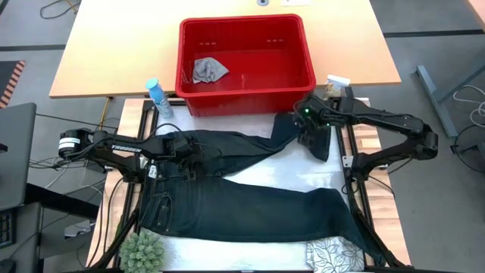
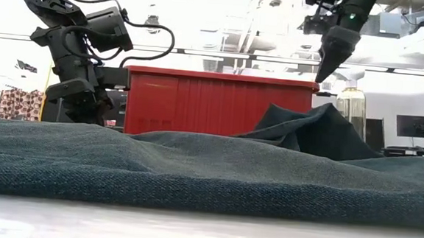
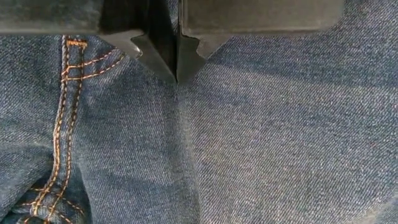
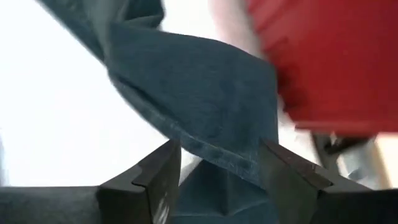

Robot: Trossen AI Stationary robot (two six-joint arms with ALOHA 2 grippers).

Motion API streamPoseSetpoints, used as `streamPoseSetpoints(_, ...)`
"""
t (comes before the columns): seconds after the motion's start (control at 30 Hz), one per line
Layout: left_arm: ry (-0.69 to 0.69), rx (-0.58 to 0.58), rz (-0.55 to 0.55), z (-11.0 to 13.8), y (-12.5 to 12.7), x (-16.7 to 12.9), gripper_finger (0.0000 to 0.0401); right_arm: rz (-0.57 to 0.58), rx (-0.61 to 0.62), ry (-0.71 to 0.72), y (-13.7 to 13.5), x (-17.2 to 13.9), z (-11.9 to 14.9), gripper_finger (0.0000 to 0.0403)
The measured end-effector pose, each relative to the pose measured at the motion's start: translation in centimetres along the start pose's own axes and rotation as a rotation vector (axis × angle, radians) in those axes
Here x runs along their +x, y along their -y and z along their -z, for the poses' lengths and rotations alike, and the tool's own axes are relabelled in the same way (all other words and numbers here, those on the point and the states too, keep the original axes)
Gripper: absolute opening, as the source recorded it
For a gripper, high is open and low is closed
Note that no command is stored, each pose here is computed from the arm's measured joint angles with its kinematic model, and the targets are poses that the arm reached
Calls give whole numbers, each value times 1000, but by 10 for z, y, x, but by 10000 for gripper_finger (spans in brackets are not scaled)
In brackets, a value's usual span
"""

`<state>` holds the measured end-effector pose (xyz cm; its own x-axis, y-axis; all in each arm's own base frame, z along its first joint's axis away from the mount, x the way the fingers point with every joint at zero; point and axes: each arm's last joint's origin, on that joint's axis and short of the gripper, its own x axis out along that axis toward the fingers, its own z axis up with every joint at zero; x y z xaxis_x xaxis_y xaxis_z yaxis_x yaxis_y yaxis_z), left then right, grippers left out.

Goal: Fold laundry
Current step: Fold the dark blue pants

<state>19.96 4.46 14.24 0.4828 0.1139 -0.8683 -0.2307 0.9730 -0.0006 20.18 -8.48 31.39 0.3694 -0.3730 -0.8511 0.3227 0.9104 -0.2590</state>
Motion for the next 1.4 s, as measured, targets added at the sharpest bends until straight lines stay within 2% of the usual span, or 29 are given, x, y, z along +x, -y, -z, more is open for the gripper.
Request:
streamPoseSetpoints(0.23,-2,-35,-14,0,0,0,0,-55,-446,-37,-42,2,1,244)
streamPoseSetpoints(0.4,-1,-38,-25,0,-1,0,0,46,-699,-168,-65,27,-4,244)
streamPoseSetpoints(0.53,-1,-41,-28,0,-1,0,0,167,-784,-296,-70,54,-9,244)
streamPoseSetpoints(0.63,-1,-46,-28,0,-1,0,0,187,-792,-388,-69,75,-10,239)
streamPoseSetpoints(0.73,-1,-59,-28,0,-1,0,0,188,-809,-458,-69,88,-9,196)
streamPoseSetpoints(0.83,-2,-63,-28,0,-1,0,0,181,-819,-488,-71,89,-10,91)
streamPoseSetpoints(0.87,-2,-63,-28,0,-1,0,0,166,-809,-491,-71,86,-12,48)
streamPoseSetpoints(0.93,-2,-63,-28,0,-1,0,0,107,-744,-491,-70,79,-16,24)
streamPoseSetpoints(1.1,-2,-53,-28,0,-1,0,0,-50,-509,-460,-66,46,-34,24)
streamPoseSetpoints(1.27,-1,-46,-34,0,-1,0,0,-385,-207,-450,-55,9,-55,23)
streamPoseSetpoints(1.4,-2,-35,-35,0,-1,0,0,-618,54,-384,-37,-4,-69,23)
